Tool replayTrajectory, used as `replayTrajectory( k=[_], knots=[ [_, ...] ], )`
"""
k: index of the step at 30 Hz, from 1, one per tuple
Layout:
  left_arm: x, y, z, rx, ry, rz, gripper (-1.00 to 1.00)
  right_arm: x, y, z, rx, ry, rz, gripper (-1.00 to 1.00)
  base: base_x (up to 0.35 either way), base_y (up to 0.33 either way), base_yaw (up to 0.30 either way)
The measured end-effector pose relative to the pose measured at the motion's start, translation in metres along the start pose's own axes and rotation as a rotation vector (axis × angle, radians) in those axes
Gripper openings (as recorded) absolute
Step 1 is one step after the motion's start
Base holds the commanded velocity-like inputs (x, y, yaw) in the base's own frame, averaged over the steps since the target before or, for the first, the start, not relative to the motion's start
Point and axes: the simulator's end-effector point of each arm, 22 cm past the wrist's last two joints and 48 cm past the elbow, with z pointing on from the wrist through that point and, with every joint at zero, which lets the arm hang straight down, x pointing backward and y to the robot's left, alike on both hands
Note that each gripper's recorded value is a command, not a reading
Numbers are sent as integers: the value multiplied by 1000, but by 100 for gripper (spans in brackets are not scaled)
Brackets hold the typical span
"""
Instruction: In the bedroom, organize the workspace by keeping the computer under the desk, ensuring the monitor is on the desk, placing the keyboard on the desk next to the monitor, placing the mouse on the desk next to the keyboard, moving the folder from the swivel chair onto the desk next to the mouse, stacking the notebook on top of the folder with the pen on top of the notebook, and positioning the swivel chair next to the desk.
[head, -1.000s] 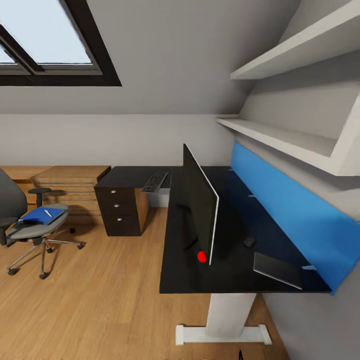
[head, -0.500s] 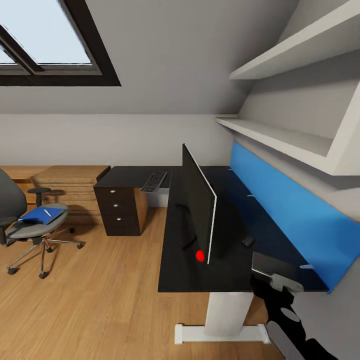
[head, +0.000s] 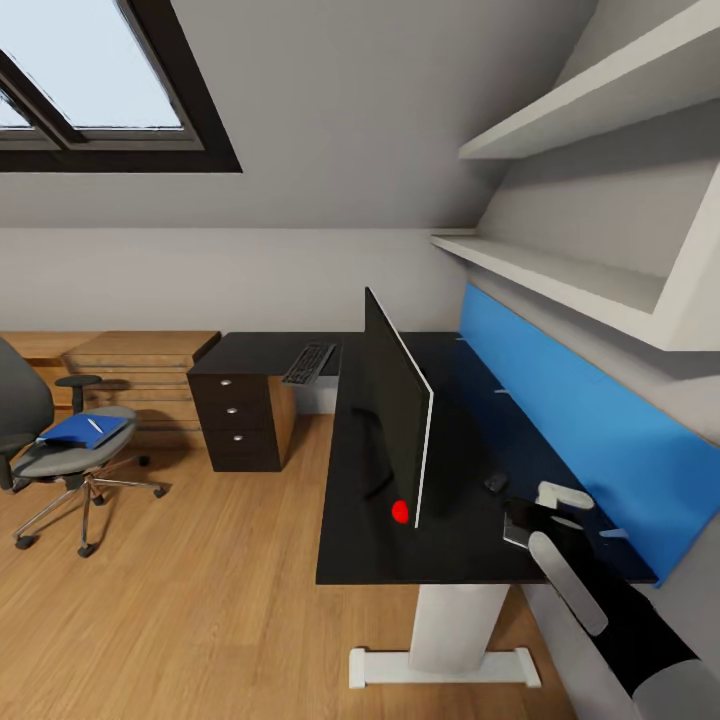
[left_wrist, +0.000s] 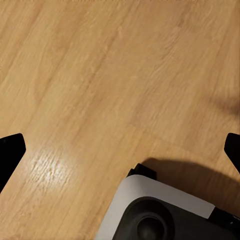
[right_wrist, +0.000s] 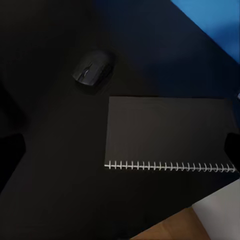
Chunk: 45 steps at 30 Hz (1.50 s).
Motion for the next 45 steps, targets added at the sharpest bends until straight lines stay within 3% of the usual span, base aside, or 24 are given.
replayTrajectory(
  k=[7,12,17,27,32,35,41,42,45],
  knots=[
    [0,-1,0,4,-1,4,100,-17,25,34,-32,11,-16,100,0,0,0],
    [0,-3,0,9,0,6,100,-37,36,54,-40,-115,-98,100,0,0,0],
    [0,-4,0,11,0,7,100,-59,55,69,-89,-206,-139,100,0,0,0],
    [-2,-3,0,11,-7,5,100,-63,51,77,-82,-193,-142,100,193,-64,0],
    [-2,-4,0,13,-6,5,100,-60,39,80,-55,-181,-142,100,274,-131,0],
    [-2,-4,0,13,-6,4,100,-45,21,86,-19,-145,-120,100,182,-113,0],
    [-2,-4,0,13,-6,3,100,-35,7,90,6,-114,-67,100,112,-62,0],
    [-2,-5,0,13,-7,2,100,-33,-2,91,20,-97,4,100,102,-11,0],
    [-6,-4,0,12,-26,2,100,-30,-9,92,32,-82,68,100,167,-5,0]
  ],
)
